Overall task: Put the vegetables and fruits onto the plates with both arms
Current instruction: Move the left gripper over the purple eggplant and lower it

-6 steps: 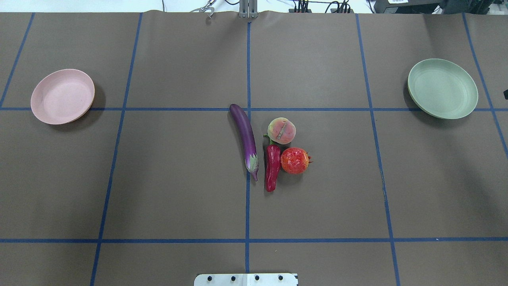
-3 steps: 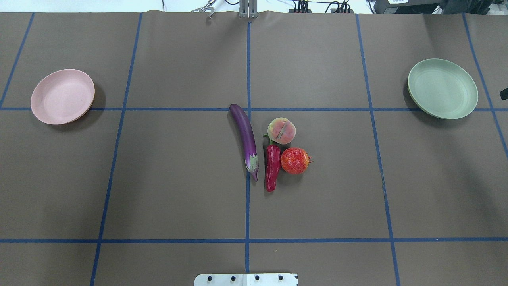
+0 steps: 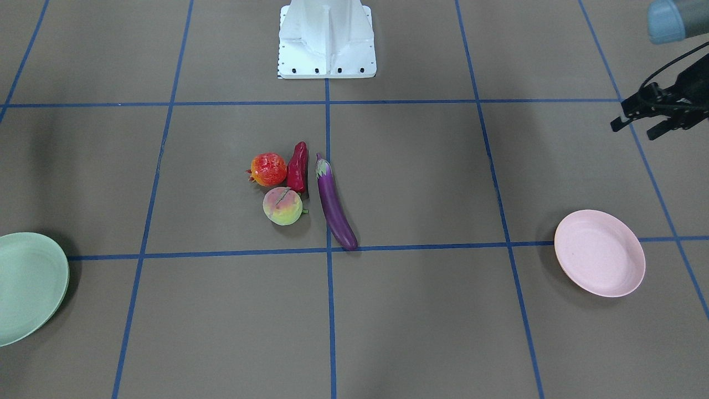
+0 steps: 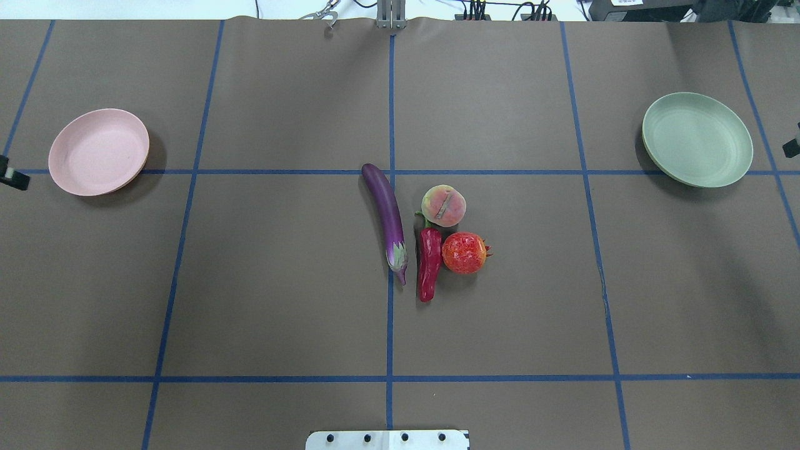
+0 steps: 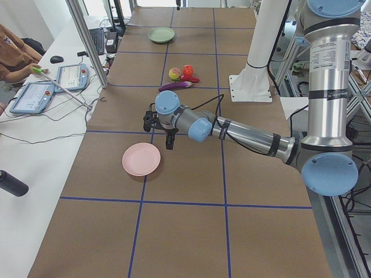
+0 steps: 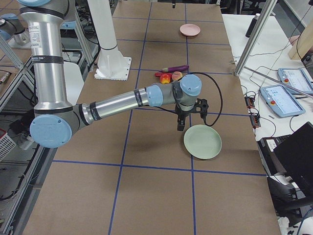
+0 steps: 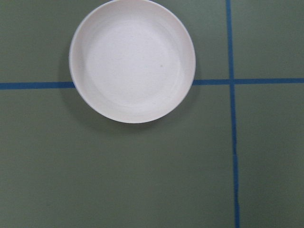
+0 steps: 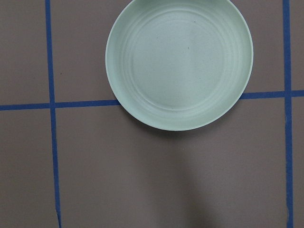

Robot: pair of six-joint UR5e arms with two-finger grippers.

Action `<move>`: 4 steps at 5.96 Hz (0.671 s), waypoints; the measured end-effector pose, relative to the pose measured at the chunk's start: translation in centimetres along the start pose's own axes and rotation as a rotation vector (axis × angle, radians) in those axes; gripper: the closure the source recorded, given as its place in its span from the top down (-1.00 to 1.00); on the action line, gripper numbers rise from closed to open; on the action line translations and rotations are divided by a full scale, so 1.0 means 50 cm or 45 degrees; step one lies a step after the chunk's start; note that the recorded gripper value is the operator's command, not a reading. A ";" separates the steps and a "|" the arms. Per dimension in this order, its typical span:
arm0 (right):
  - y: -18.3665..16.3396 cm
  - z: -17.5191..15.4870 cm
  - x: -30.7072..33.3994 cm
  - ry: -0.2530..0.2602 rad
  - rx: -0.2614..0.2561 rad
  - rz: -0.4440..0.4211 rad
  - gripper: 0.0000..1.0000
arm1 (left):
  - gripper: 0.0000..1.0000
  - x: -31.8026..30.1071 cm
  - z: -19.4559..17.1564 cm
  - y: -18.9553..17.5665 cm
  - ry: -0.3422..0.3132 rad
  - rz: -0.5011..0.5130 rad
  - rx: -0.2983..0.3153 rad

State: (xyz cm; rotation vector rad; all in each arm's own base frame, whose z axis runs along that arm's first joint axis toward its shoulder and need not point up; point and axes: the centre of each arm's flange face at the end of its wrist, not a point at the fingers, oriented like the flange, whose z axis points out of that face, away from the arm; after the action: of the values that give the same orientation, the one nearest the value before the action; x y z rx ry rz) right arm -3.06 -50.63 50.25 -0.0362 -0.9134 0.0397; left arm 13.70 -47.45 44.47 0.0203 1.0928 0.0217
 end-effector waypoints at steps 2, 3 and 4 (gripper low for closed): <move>0.001 0.018 -0.018 0.001 -0.017 -0.034 1.00 | 1.00 0.321 0.186 -0.060 0.009 -0.153 -0.049; 0.001 0.036 -0.034 0.005 -0.034 -0.057 1.00 | 1.00 0.493 0.303 -0.075 -0.007 -0.212 -0.051; 0.000 0.053 -0.055 0.008 -0.052 -0.079 1.00 | 1.00 0.630 0.394 -0.096 -0.020 -0.252 -0.063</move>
State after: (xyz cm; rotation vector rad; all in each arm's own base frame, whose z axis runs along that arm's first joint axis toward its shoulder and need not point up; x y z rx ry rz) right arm -6.82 -50.72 49.67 -0.0457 -0.9089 -0.0369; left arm 45.70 -51.51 25.45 -0.1323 1.0744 -0.1292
